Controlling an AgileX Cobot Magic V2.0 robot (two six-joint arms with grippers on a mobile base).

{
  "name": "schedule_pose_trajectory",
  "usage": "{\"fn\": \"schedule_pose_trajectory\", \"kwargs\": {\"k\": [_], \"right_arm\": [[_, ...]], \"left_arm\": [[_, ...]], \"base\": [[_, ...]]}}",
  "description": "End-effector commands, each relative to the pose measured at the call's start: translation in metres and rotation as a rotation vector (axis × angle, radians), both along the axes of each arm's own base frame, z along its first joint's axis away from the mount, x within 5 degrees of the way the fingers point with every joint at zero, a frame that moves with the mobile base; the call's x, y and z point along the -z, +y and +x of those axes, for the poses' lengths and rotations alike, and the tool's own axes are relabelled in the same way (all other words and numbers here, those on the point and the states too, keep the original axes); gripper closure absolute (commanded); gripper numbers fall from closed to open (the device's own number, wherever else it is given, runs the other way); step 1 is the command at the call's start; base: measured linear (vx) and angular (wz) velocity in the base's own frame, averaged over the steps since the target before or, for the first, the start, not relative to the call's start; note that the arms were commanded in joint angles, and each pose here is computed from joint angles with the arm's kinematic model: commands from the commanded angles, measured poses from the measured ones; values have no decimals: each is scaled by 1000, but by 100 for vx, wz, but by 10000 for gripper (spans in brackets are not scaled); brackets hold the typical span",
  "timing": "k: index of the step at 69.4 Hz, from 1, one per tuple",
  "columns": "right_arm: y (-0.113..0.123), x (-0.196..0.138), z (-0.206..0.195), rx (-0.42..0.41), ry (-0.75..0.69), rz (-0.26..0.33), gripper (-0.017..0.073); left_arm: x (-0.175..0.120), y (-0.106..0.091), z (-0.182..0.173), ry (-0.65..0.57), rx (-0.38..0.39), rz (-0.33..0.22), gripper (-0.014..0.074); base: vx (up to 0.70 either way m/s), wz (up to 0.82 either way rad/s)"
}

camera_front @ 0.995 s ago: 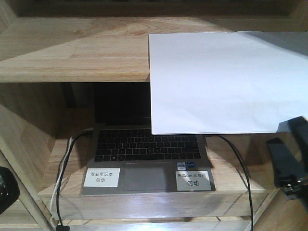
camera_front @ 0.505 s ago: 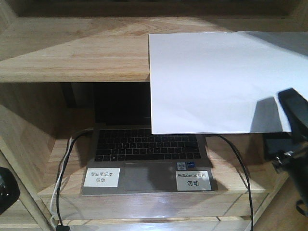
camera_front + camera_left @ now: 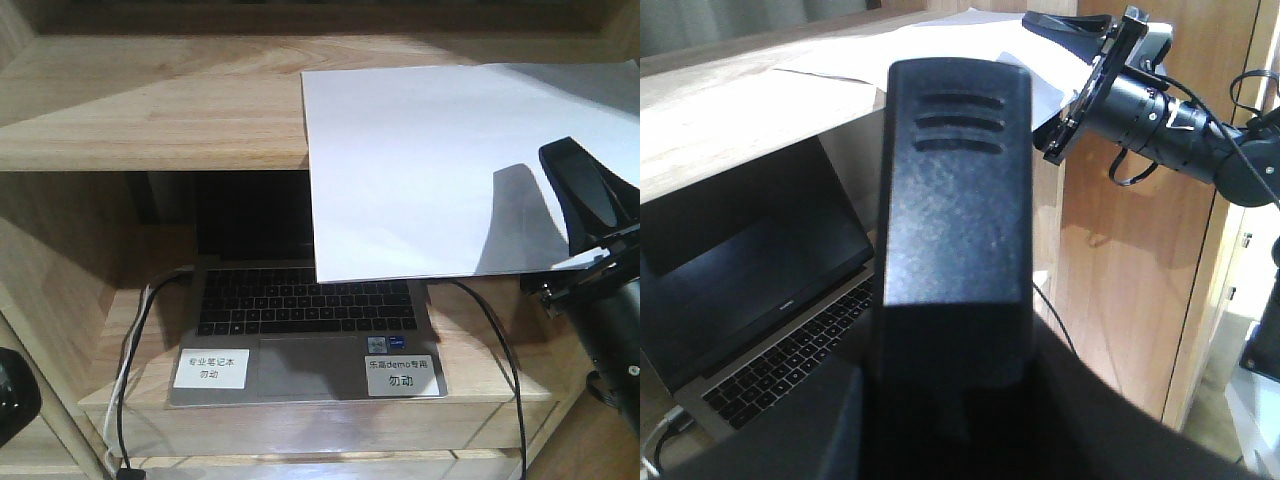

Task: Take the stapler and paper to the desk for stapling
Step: 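Pinch the paper edge with the right gripper and pull it off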

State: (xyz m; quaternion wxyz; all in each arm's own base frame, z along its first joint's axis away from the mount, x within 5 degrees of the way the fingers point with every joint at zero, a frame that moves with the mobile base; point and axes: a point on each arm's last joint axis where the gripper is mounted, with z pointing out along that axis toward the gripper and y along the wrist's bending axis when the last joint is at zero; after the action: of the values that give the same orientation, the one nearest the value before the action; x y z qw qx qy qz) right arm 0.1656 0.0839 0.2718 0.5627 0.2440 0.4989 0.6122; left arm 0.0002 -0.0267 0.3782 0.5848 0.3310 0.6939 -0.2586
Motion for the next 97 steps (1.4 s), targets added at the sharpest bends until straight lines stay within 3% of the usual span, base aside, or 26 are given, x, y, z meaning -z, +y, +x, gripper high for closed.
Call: {"fn": "schedule_pose_trajectory", "kwargs": {"k": [1,13,30,54,97], "right_arm": [[-3,-25,-6,17,-215,83,36],[-4,-25,-6,25,-211,89,210],[-4,-26,-6,25,-215,90,575],[-3,-27,-8,16,-225,83,569],[-23,-61,-46,47,-409,67,566]], "left_arm": [[-18,0,1,-70,-6,-109,600],[-18,0,1,-70,-6,-109,600],[-18,0,1,-70,-6,-109,600],[-18,0,1,-70,-6,-109,600],[-18,0,1,-70,-6,-109,600]], "base": [[0,0],[0,0],[0,0],[0,0],[0,0]]}}
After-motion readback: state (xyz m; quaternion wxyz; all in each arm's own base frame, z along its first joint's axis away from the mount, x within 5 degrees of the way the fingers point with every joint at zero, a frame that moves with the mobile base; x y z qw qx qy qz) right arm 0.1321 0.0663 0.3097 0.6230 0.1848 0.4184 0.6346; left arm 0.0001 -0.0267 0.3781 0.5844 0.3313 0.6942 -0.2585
